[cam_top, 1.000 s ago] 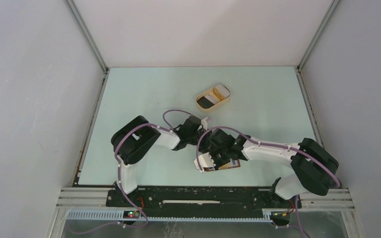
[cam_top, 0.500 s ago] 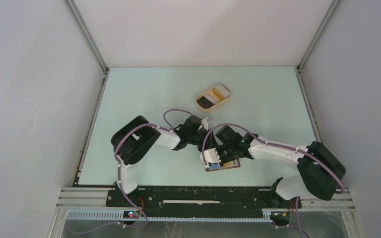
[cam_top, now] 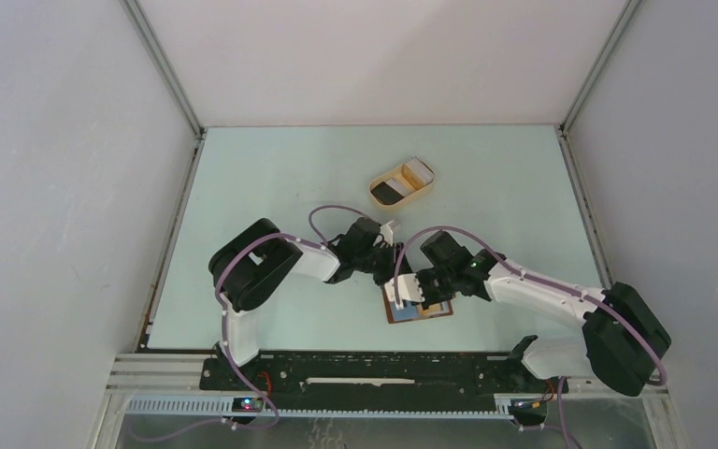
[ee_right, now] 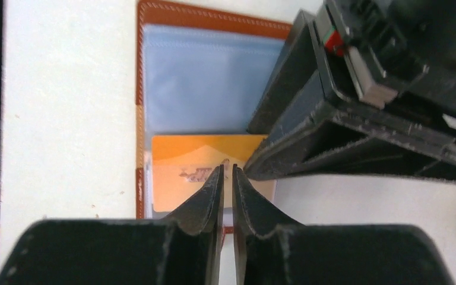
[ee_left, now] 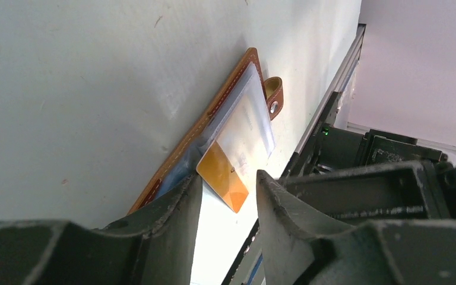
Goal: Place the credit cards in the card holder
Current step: Insert the credit card into the card holder.
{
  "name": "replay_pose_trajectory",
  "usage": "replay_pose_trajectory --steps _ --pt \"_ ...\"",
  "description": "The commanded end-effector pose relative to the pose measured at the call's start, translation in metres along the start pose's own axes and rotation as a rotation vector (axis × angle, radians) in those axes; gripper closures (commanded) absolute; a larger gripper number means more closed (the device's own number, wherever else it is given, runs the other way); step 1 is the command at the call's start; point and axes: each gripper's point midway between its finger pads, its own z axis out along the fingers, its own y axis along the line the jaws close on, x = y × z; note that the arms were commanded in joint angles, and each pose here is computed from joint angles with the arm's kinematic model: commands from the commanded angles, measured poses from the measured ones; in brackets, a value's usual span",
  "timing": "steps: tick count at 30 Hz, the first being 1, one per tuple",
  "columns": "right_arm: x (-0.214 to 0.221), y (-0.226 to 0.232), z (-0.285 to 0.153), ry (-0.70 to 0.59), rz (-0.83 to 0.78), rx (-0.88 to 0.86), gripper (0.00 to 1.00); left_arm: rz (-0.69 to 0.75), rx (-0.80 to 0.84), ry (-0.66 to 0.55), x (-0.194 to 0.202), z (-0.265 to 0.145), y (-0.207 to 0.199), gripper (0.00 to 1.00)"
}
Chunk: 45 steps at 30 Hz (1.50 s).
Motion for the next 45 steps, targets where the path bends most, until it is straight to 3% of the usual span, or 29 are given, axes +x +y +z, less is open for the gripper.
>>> replay_pose_trajectory --steps 1,11,20,35,38,45 --pt "-0.034 0.004 0.001 -0.098 -0.014 -0.033 0.82 -0.020 -0.143 0.012 0.014 0.000 0.037 0.53" --pt "-0.026 0.003 0.031 0.024 -0.019 -0.061 0.83 -0.022 -0.140 0.010 0.014 0.000 0.037 0.52" --pt "0.001 -0.002 0.027 0.115 0.006 -0.031 0.85 -0.018 -0.138 0.014 0.015 0.000 0.038 0.51" --pt "0.027 -0.005 0.014 0.155 0.064 -0.004 0.86 -0.019 -0.122 -0.009 0.011 -0.003 0.035 0.50" --pt "0.023 -0.007 0.011 0.128 0.073 0.006 0.86 -0.014 -0.099 -0.024 0.009 -0.005 0.030 0.49" --pt "-0.021 -0.012 -0.019 -0.112 0.197 -0.012 0.81 0.019 -0.021 -0.082 0.000 -0.014 0.006 0.46"
